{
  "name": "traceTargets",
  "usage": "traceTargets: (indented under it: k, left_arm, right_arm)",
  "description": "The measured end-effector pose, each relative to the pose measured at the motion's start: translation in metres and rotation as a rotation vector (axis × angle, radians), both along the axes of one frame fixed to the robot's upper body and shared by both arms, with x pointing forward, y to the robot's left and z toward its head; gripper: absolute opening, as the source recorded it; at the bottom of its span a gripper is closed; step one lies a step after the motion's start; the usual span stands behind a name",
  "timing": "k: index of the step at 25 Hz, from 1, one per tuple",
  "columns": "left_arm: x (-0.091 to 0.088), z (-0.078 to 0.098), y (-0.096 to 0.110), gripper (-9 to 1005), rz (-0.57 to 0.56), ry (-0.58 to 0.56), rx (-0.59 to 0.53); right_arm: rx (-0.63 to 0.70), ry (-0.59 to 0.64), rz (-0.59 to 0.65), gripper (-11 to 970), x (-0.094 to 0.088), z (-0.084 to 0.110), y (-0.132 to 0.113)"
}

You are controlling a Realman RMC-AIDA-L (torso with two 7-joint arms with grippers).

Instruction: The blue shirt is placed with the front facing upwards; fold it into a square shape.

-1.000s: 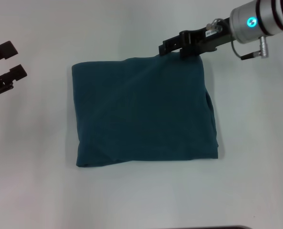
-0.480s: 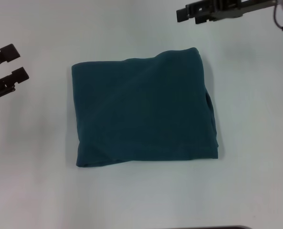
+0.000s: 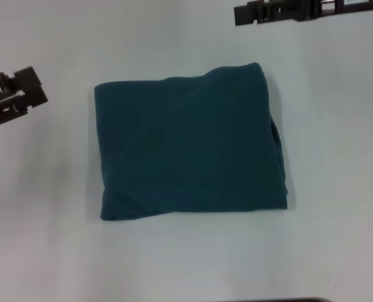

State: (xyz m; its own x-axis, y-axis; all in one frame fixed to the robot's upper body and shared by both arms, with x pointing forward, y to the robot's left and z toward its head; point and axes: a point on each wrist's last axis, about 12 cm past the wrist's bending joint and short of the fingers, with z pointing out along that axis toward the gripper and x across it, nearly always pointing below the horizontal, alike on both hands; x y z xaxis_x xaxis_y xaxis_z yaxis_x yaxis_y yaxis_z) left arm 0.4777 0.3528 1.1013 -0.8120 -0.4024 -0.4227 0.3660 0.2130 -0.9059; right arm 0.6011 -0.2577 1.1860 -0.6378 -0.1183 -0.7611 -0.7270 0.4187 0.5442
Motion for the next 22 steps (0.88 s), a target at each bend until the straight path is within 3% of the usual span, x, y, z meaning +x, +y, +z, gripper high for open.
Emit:
traceTargets:
  k: [4, 13, 18, 22]
  left_arm:
    - [-0.003, -0.005, -0.004, 736, -0.027, -0.097, 0.069]
    - [-0.008, -0.010, -0.010, 738, -0.088, -0.053, 0.088]
    - [-0.003, -0.017, -0.021, 738, -0.131, 0.089, 0.086]
    - [-0.002, -0.032, -0.037, 735, -0.082, 0.232, 0.050]
  right_arm:
    - [-0.008, -0.046, 0.042, 774, -0.005, -0.005, 0.003]
    - [-0.009, -0.039, 0.038, 774, -0.006, -0.006, 0.001]
    - [-0.009, -0.015, 0.045, 775, -0.008, -0.006, -0.001]
    - [-0.002, -0.002, 0.027, 776, -0.011, -0.007, -0.007]
